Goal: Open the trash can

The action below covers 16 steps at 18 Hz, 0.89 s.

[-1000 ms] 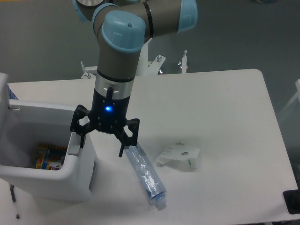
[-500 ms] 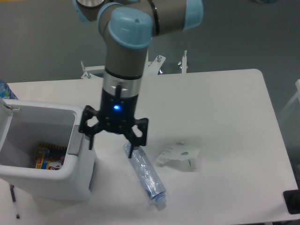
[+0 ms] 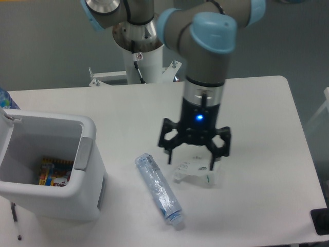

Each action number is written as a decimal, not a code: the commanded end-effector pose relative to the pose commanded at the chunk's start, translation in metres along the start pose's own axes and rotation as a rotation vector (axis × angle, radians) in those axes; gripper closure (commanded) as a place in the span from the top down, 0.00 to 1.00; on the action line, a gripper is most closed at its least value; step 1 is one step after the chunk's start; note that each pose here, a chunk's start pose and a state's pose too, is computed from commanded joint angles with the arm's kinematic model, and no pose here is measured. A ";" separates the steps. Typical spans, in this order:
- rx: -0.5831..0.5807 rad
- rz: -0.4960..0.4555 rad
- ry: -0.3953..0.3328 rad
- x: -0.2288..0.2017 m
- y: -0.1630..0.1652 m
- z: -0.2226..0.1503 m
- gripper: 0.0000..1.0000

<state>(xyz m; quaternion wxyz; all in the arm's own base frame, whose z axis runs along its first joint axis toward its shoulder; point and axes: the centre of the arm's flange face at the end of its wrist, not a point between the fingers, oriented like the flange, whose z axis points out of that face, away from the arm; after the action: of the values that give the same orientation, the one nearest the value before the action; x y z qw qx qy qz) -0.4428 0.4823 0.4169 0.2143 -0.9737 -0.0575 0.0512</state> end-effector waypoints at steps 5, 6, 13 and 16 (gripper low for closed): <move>-0.155 0.162 0.015 -0.014 0.036 0.036 1.00; -0.196 0.192 0.015 -0.013 0.041 0.038 1.00; -0.306 0.292 0.045 -0.011 0.044 0.053 1.00; -0.307 0.298 0.047 -0.007 0.044 0.057 1.00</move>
<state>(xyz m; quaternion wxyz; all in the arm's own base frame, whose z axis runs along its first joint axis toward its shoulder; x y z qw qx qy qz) -0.4532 0.4653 0.3477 0.0547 -0.9936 0.0849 0.0504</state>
